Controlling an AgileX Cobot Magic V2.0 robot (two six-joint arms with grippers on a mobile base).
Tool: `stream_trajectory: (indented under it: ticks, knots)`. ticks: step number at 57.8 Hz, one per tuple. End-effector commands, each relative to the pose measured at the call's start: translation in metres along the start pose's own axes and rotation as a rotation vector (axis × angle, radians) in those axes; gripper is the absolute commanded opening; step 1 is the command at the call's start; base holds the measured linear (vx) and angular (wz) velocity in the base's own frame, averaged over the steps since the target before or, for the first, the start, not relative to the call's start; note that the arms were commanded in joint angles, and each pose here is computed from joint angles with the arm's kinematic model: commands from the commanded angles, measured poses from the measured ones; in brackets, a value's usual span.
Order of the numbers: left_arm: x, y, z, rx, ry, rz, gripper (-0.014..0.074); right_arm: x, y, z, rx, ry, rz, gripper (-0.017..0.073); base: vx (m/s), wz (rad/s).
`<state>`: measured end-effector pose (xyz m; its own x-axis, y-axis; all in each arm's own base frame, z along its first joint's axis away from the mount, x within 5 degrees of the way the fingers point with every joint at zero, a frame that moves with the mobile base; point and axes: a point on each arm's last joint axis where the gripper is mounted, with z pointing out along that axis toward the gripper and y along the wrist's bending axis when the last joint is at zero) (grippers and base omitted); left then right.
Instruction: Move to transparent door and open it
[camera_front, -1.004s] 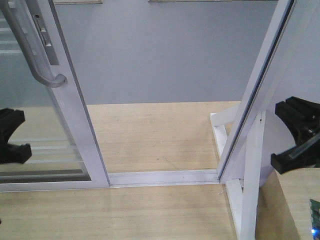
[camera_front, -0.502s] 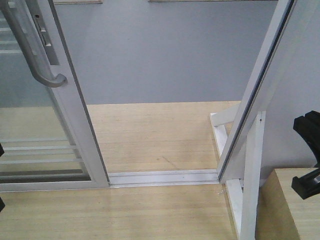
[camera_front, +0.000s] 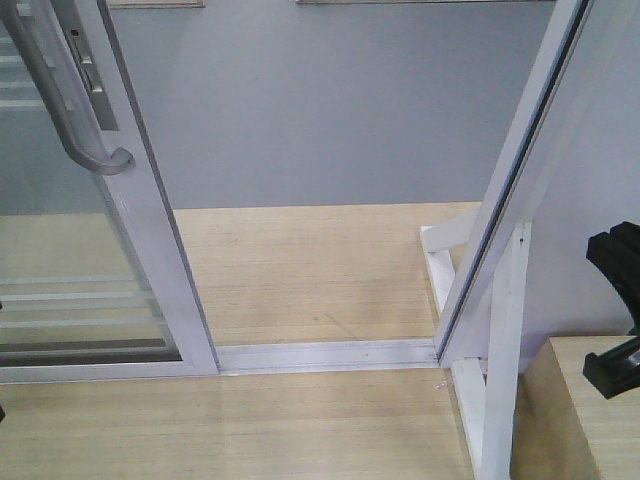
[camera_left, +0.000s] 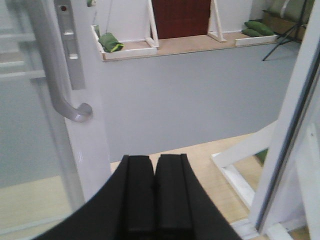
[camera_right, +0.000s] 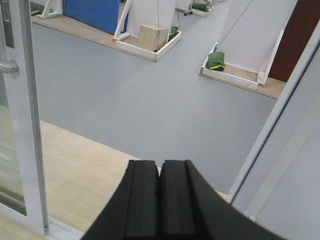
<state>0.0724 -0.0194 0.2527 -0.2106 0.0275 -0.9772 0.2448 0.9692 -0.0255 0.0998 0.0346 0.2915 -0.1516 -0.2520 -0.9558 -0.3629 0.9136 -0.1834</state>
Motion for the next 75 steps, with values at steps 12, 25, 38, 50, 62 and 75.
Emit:
stream_trajectory:
  ticks: [12, 25, 38, 50, 62, 75]
  knots:
    - [0.016, 0.006, -0.019, -0.131, -0.085, 0.009, 0.0000, -0.016, -0.003, -0.002, 0.023, -0.103, -0.001, -0.0007, 0.00, 0.00]
    - [0.059, 0.011, -0.007, -0.156, -0.206, -0.066, 0.0000, -0.016, -0.003, -0.002, 0.023, -0.101, -0.001, -0.0007, 0.00, 0.00]
    - [0.066, 0.011, -0.005, -0.155, -0.206, -0.100, 0.0000, -0.016, -0.003, -0.002, 0.022, -0.098, -0.001, -0.0007, 0.00, 0.00]
    - [0.066, 0.011, -0.005, -0.155, -0.205, -0.100, 0.0000, -0.016, -0.003, -0.002, 0.022, -0.097, -0.001, -0.0007, 0.00, 0.00]
    - [0.066, 0.011, -0.005, -0.155, -0.205, -0.100, 0.0000, -0.016, -0.003, -0.002, 0.022, -0.097, -0.001, -0.0007, 0.00, 0.00]
    - [0.066, 0.011, -0.005, -0.155, -0.205, -0.100, 0.0000, -0.015, -0.003, -0.002, 0.022, -0.094, -0.001, -0.0007, 0.00, 0.00]
